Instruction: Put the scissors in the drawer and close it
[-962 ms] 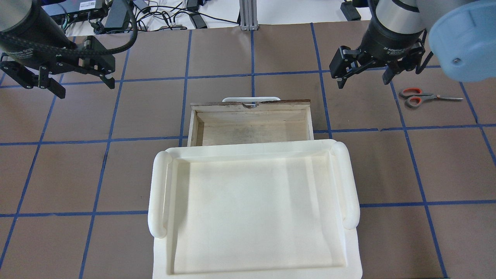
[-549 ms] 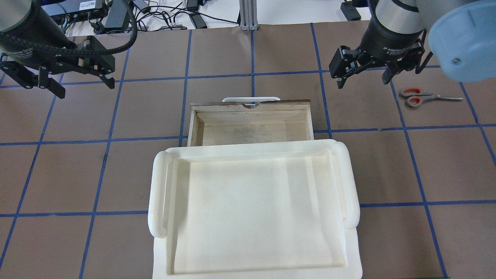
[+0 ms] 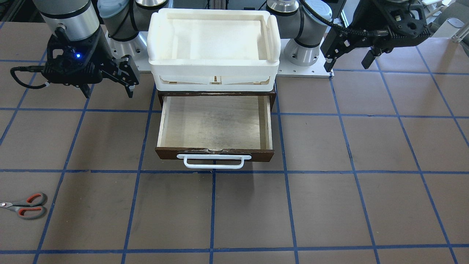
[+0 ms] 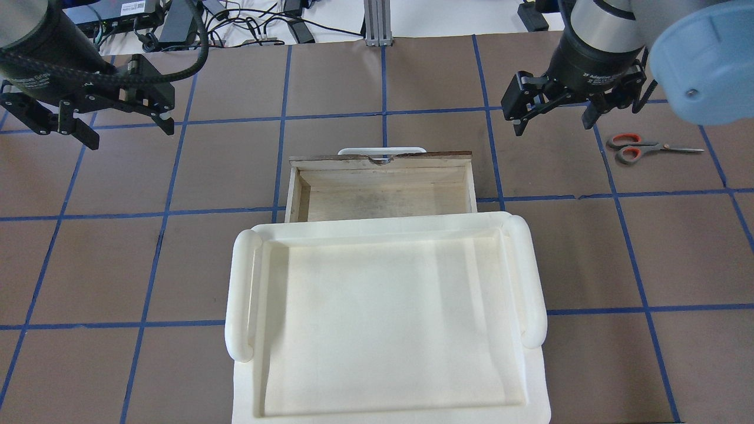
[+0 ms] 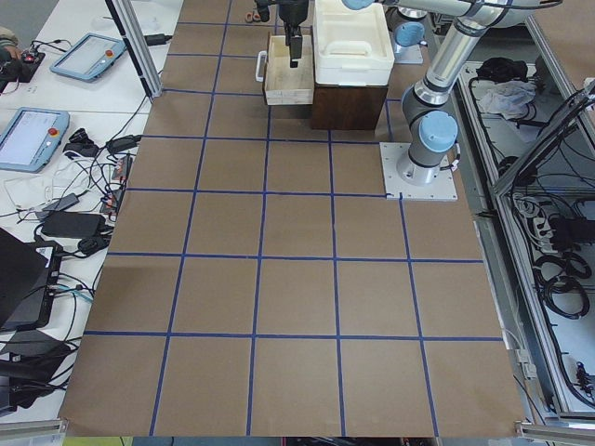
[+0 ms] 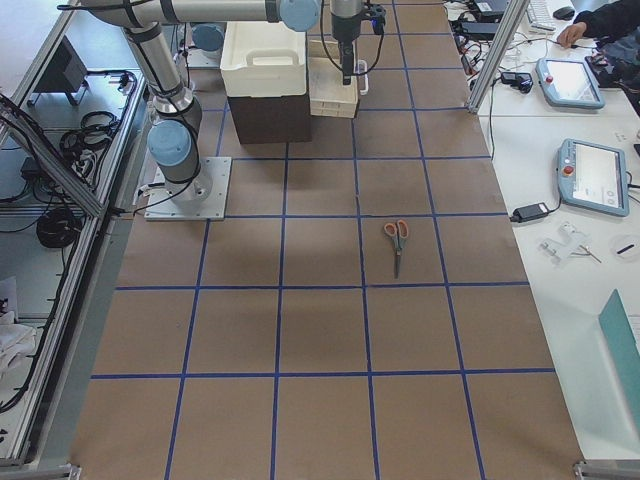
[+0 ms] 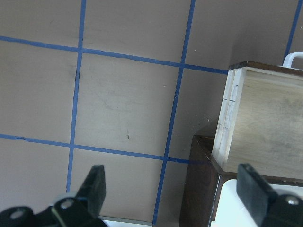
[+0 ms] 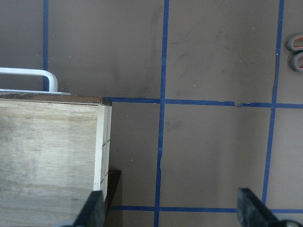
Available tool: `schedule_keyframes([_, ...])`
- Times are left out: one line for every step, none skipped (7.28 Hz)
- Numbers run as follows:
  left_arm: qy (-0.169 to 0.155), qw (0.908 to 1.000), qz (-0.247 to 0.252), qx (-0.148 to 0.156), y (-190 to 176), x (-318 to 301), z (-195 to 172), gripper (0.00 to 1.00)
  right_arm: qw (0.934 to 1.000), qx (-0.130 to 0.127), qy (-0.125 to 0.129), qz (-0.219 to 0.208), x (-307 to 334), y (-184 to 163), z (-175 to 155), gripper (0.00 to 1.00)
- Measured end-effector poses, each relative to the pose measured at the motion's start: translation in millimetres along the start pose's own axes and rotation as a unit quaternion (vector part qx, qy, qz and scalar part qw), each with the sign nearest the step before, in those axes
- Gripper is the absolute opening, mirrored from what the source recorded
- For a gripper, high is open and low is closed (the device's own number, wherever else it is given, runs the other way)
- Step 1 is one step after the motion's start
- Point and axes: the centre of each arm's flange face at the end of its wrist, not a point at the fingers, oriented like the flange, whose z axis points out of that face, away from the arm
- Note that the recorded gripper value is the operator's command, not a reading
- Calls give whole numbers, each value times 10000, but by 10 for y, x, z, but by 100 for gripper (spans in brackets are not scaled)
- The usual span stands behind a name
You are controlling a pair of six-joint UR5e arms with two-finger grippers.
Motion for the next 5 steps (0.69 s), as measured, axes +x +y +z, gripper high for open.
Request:
schedule_keyframes([0, 10000, 0, 2, 2, 0, -2, 100, 10000, -11, 24, -4, 7, 4, 12, 100])
schedule_keyframes([0, 10000, 0, 2, 2, 0, -2, 100, 10000, -15, 35, -10, 9, 6, 17, 100])
schedule_keyframes([0, 10000, 0, 2, 1, 0, -2, 100, 10000, -15, 39, -13, 11, 6, 18, 100])
schedule_keyframes([0, 10000, 0, 0, 1, 0, -1, 100, 10000, -18, 42, -11, 11, 6, 20, 100])
schedule_keyframes([0, 10000, -2, -1, 0, 0, 0, 100, 10000, -19, 46, -2, 12, 6, 21, 100])
